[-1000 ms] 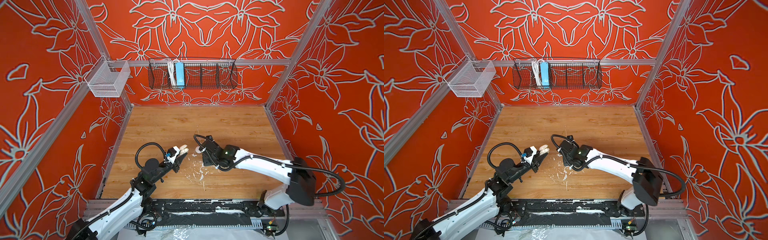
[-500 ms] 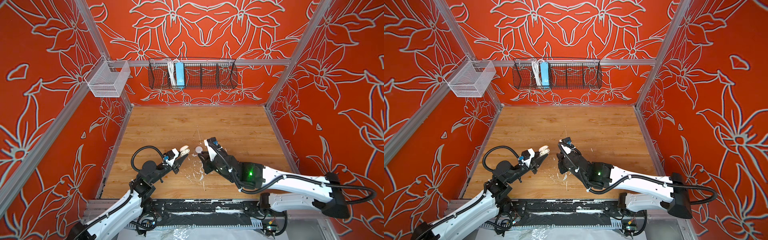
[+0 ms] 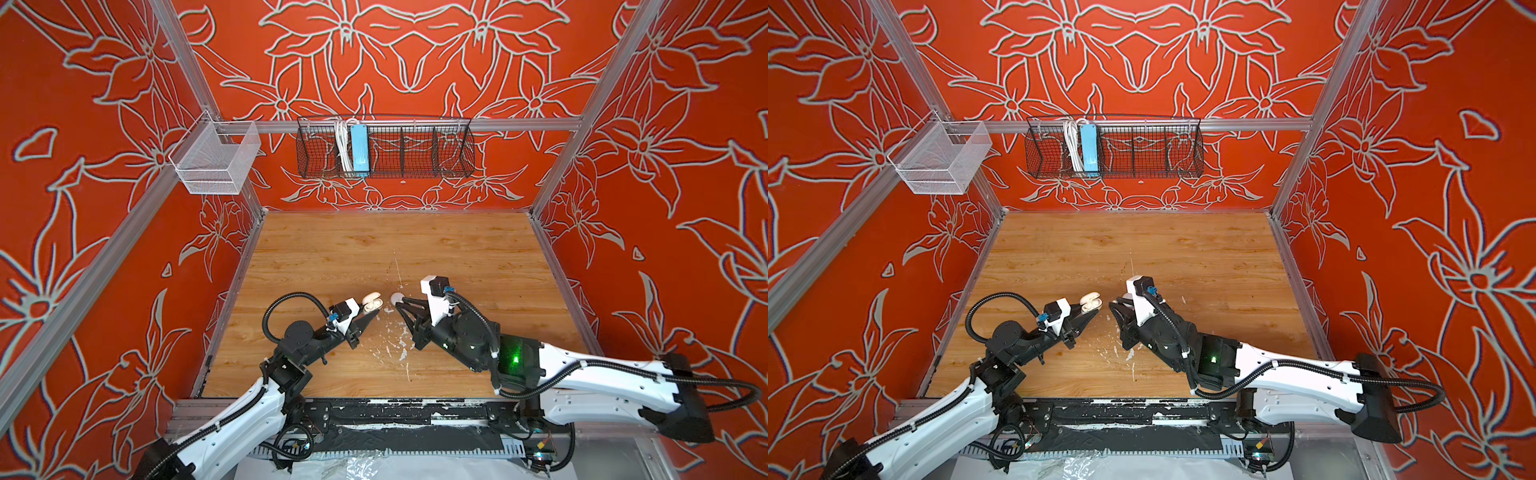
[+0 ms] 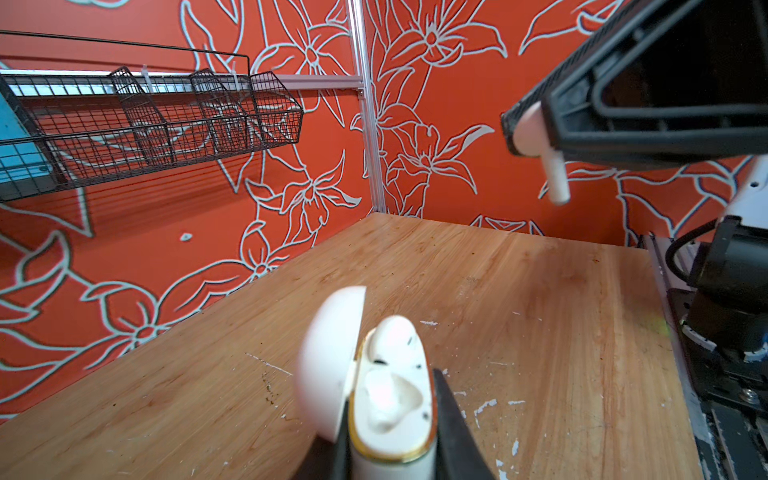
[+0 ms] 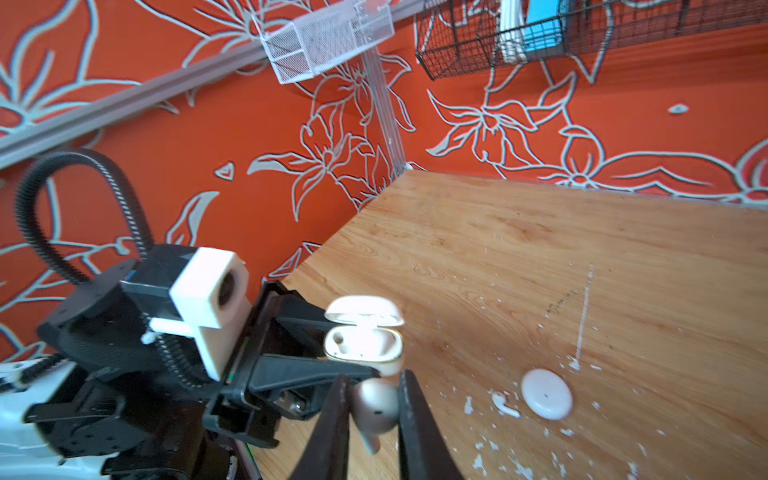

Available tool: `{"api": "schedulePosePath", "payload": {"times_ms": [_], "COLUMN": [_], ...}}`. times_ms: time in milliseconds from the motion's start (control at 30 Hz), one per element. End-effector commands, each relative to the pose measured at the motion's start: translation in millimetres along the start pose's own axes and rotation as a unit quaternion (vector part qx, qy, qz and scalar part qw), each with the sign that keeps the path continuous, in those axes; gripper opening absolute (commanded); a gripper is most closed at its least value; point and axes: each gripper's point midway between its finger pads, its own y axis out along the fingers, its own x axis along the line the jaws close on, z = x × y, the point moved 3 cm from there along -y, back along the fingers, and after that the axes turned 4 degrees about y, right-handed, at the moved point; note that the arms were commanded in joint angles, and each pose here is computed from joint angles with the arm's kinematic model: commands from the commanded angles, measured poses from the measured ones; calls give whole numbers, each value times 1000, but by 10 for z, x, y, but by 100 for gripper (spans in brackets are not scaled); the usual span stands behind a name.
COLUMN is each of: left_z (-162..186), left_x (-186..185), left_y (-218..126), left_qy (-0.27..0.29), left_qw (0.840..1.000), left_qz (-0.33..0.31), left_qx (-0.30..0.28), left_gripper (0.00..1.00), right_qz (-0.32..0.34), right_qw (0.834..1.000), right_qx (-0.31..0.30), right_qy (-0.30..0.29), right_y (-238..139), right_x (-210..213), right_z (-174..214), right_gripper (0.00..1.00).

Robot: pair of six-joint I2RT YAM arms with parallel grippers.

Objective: Insert the wireless bluetooth earbuds into the charging case
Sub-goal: 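Lift the earbud with the right gripper toward the case in the left gripper, then lower the held earbud into the empty slot of the open case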

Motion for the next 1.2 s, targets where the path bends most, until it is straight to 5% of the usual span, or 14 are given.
{"api": "schedulePosePath", "payload": {"times_ms": [0, 533, 1167], "left_z": [-124, -218, -286], "left_x": [-80, -243, -221], "left_y": [-9, -99, -162], "left_qy": [15, 56, 59], "left_qw": [999, 994, 994], "left_qz": [25, 50, 18], "left_qx": [-38, -77, -88], "left_gripper": [0, 0, 0], "right_qz": [-45, -75, -28], "right_qw": [998, 995, 993], "right_qx": [-45, -72, -107], "right_qy": [10, -6, -31], "right_y": [-11, 220, 257], "right_x": [202, 477, 552], "right_z": [-184, -35, 184], "right_gripper": [14, 15, 13]}}
